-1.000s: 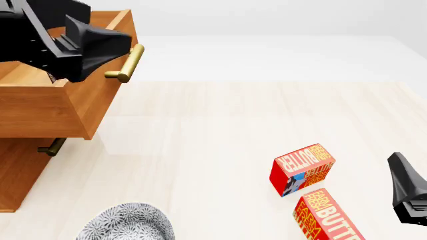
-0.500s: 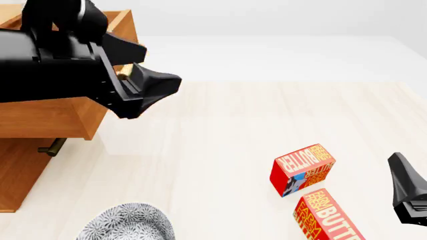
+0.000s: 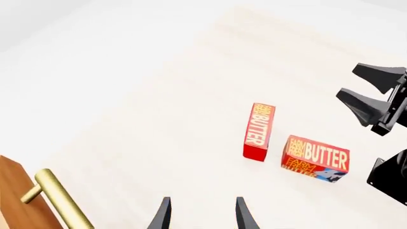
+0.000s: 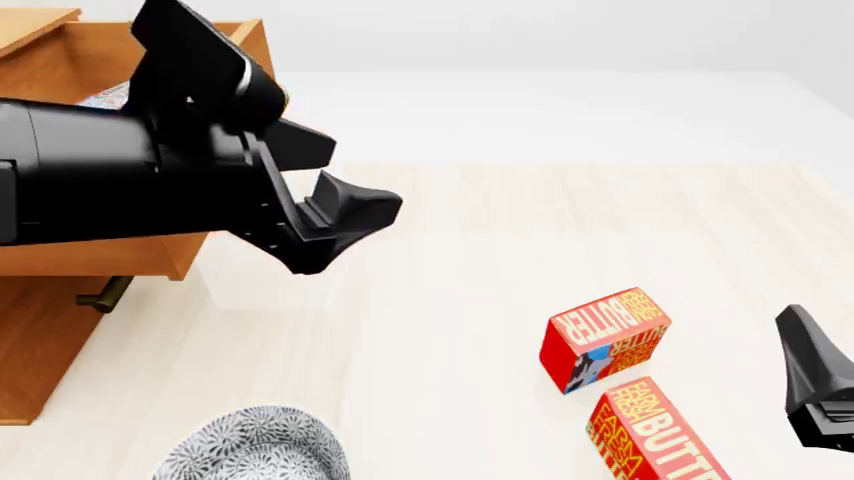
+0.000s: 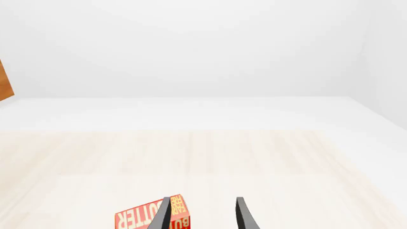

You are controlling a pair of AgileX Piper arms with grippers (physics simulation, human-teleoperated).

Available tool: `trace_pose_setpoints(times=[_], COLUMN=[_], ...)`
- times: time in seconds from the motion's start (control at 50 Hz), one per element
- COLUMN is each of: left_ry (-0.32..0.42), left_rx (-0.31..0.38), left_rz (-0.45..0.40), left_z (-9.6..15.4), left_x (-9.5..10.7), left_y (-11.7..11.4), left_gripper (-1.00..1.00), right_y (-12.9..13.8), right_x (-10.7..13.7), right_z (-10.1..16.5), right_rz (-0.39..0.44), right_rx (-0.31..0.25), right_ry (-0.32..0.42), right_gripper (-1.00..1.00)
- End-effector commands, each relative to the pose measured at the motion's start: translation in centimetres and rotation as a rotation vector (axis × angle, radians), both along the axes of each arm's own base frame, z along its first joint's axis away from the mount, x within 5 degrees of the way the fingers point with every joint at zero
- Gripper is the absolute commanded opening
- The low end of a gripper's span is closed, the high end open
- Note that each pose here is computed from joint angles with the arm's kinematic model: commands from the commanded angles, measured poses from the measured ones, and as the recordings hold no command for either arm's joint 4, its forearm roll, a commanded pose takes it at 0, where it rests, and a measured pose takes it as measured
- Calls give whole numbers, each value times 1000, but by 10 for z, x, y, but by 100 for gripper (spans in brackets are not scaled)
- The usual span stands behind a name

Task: Put the chocolate pudding in the top drawer of the cabinet and close it.

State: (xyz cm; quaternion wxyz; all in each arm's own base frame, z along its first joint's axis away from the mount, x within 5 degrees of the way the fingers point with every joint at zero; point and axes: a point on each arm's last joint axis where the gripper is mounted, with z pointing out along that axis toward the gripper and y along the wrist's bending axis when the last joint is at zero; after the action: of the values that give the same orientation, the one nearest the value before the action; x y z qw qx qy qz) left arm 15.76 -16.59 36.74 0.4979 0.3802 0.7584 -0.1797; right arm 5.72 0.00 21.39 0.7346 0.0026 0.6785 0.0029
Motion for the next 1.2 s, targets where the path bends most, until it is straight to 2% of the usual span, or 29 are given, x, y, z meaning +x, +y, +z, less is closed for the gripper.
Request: trace_pose_setpoints(times=[0.02,0.1,0.42,0.46,0.68,0.98,1.02,1.2], left_ry=[32,57,118,145,146,151,129,148], left_rx=[-5,-9,11,3,0,-3,7,2], left_rz=[28,60,91,112,137,215,235,275], left_z=[-10,-17,-45,-51,-55,-65,-65,-73], left_x=[3,7,16,18,19,24,25,29], left_y=[1,5,0,0,8,27,36,42], left_gripper=[100,100,100,100,100,100,100,100], right_y=[0,0,0,0,0,0,0,0], right_x=[0,0,0,0,0,0,0,0], right_z=[0,0,0,0,0,0,0,0], right_rz=[0,0,0,0,0,0,0,0], right_rx=[0,0,0,0,0,0,0,0], right_ry=[0,0,0,0,0,0,0,0], right_gripper=[100,100,100,100,100,100,100,100])
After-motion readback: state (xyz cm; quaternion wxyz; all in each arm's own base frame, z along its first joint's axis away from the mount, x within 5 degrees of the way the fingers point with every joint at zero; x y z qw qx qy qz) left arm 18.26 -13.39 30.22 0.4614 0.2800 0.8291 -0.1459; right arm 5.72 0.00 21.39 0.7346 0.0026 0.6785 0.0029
